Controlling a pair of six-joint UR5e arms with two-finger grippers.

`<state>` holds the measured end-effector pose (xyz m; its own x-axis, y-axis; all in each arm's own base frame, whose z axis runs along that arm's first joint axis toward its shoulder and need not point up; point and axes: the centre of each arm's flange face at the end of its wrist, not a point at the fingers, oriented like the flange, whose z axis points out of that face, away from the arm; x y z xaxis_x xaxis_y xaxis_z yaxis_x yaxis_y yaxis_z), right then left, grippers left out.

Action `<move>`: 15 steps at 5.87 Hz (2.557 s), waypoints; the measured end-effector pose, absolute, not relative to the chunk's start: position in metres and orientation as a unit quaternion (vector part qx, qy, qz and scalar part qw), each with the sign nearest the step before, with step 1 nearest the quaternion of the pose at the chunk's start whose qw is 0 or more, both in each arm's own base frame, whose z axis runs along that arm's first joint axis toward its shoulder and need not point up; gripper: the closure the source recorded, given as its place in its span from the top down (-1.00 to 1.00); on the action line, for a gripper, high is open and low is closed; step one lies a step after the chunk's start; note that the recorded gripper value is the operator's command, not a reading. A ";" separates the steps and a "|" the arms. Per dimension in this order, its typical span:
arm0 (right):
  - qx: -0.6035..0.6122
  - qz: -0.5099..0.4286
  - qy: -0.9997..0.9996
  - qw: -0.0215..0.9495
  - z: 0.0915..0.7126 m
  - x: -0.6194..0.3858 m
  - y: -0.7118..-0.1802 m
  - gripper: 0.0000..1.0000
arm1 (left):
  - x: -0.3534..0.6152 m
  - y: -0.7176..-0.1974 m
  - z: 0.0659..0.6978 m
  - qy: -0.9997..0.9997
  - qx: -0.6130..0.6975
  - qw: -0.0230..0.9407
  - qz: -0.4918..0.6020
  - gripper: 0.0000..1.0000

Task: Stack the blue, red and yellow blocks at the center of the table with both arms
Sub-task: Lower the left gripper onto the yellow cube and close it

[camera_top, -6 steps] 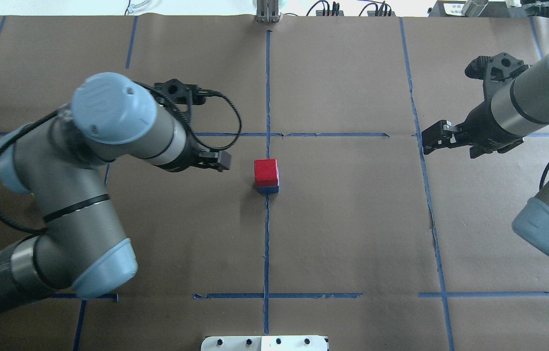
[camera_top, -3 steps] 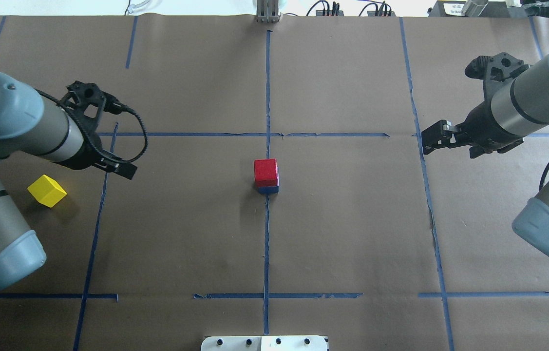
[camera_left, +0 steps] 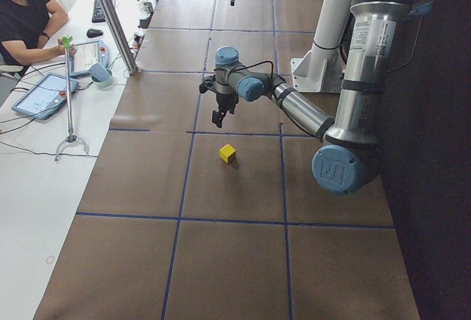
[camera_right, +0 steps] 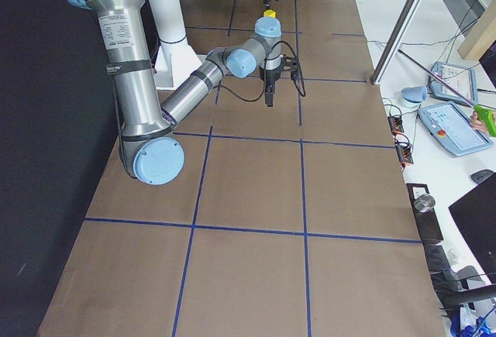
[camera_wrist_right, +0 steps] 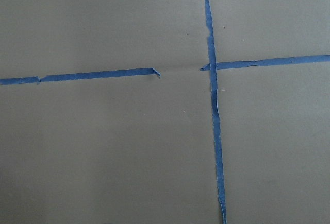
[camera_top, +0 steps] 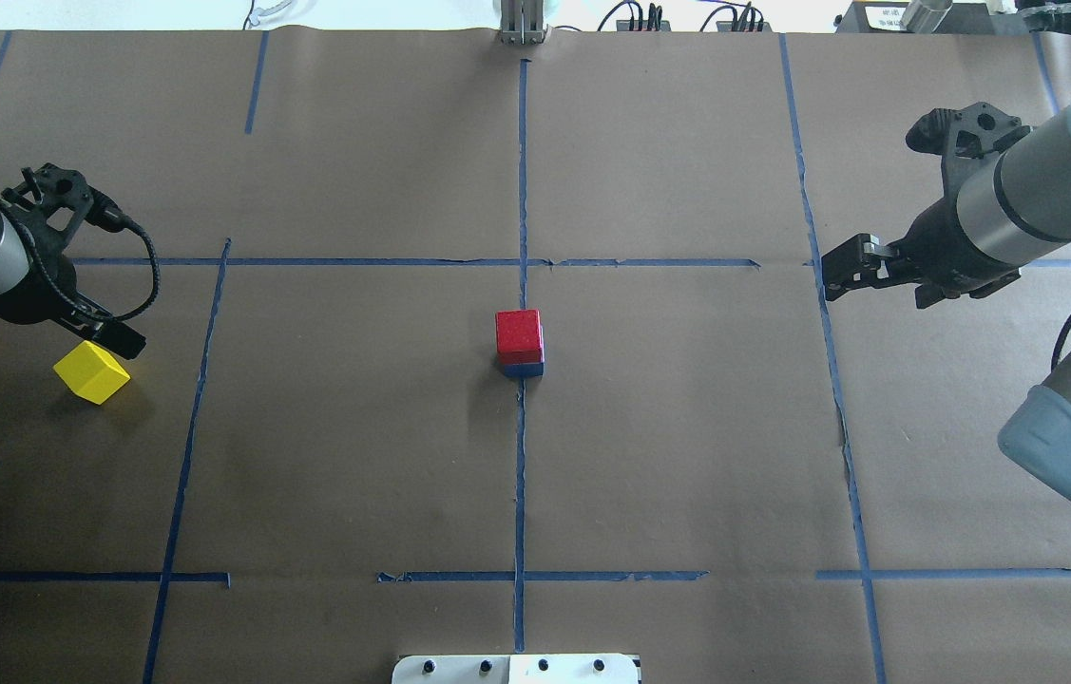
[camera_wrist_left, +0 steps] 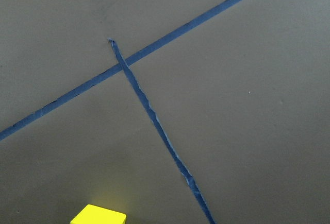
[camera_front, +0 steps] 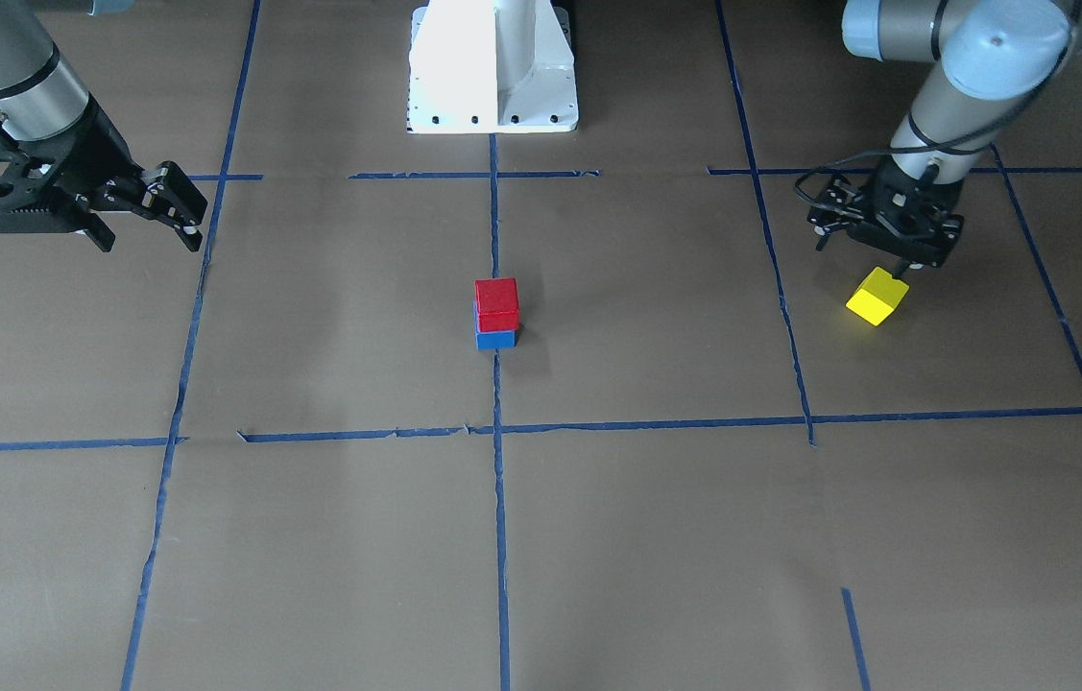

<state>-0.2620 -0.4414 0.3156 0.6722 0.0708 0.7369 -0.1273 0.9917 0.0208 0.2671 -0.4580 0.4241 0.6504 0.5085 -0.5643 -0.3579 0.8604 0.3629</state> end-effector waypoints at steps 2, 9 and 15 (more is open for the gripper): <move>0.036 0.055 -0.403 0.913 0.314 -0.262 -0.441 1.00 | 0.263 -0.468 0.469 0.326 0.089 0.902 0.270 1.00; 0.036 0.057 -0.404 0.912 0.312 -0.262 -0.441 1.00 | 0.274 -0.460 0.521 0.393 0.102 0.887 0.219 1.00; 0.035 0.057 -0.403 0.913 0.314 -0.263 -0.441 1.00 | 0.299 -0.446 0.533 0.372 0.096 0.893 0.235 0.58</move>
